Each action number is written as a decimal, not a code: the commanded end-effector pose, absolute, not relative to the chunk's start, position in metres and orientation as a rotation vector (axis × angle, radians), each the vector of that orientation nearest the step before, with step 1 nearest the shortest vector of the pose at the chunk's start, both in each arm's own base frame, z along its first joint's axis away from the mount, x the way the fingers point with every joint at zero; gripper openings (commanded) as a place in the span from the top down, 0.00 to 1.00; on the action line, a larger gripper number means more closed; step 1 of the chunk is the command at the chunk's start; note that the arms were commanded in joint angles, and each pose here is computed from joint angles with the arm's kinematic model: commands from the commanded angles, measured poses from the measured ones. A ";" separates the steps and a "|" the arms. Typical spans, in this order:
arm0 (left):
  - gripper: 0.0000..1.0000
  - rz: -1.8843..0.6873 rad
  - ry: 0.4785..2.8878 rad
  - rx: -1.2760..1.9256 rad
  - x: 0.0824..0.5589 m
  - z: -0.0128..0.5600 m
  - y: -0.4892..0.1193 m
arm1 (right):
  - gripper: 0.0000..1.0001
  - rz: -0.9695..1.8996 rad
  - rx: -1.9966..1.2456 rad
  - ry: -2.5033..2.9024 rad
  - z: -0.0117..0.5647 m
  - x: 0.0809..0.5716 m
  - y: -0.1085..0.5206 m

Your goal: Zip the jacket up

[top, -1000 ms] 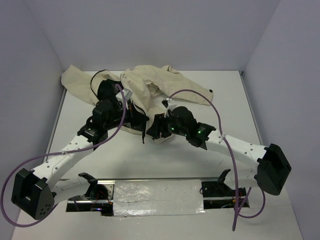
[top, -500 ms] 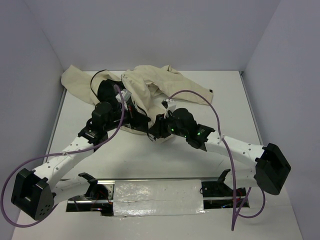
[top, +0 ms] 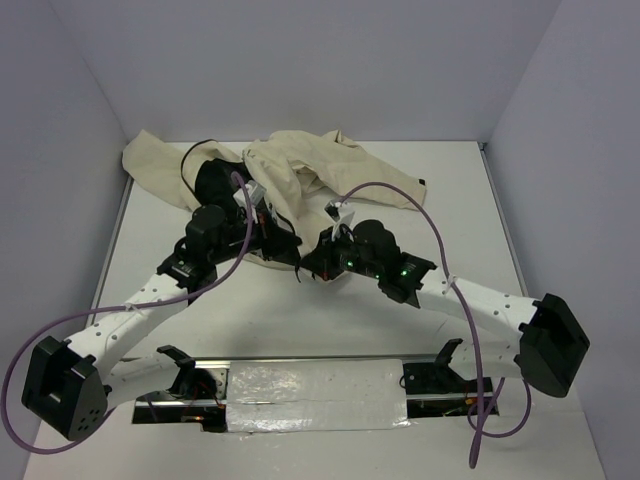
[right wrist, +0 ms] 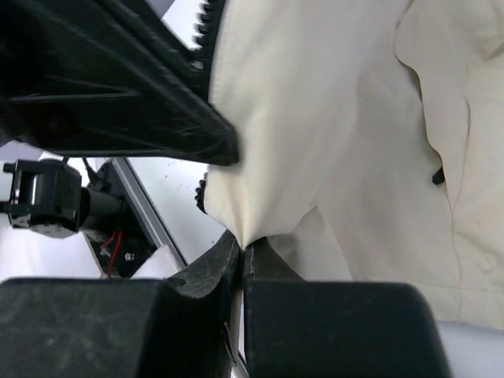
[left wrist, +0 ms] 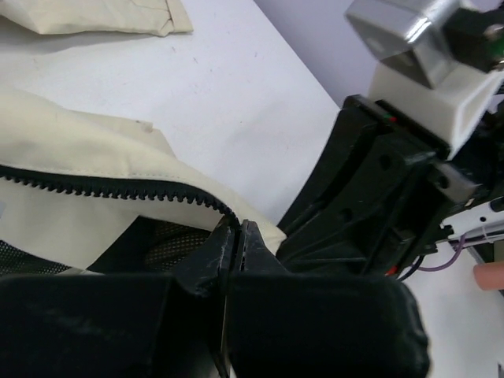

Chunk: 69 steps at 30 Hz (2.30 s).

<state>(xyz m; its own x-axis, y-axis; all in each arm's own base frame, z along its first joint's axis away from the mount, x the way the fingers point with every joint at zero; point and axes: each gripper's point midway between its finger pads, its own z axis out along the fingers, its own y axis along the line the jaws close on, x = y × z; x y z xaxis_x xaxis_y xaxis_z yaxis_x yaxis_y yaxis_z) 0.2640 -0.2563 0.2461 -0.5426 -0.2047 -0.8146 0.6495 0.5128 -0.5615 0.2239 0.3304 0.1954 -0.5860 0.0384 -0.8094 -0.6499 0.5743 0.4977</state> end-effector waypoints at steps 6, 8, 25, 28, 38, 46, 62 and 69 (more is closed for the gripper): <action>0.41 -0.949 1.776 0.432 0.279 0.259 -0.239 | 1.00 1.118 -0.655 1.804 0.226 0.205 0.329; 0.29 -0.881 1.790 0.445 0.281 0.260 -0.232 | 1.00 1.127 -0.661 1.773 0.232 0.207 0.326; 0.28 -0.141 2.182 -0.200 0.301 0.226 -0.022 | 1.00 1.115 -0.732 1.805 0.227 0.241 0.342; 0.27 -0.074 2.287 -0.260 0.314 0.193 -0.008 | 1.00 1.118 -0.749 1.793 0.230 0.243 0.346; 0.18 -0.102 2.521 -0.432 0.397 0.119 0.023 | 1.00 1.111 -0.776 1.758 0.238 0.244 0.347; 0.20 -0.119 2.581 -0.485 0.411 0.066 0.021 | 1.00 1.126 -0.780 1.799 0.230 0.247 0.354; 0.74 -0.123 2.723 -0.418 0.372 0.011 0.002 | 1.00 1.109 -0.762 1.823 0.227 0.251 0.353; 1.00 -0.143 2.680 -0.305 0.378 0.027 0.001 | 1.00 1.099 -0.759 1.837 0.223 0.248 0.348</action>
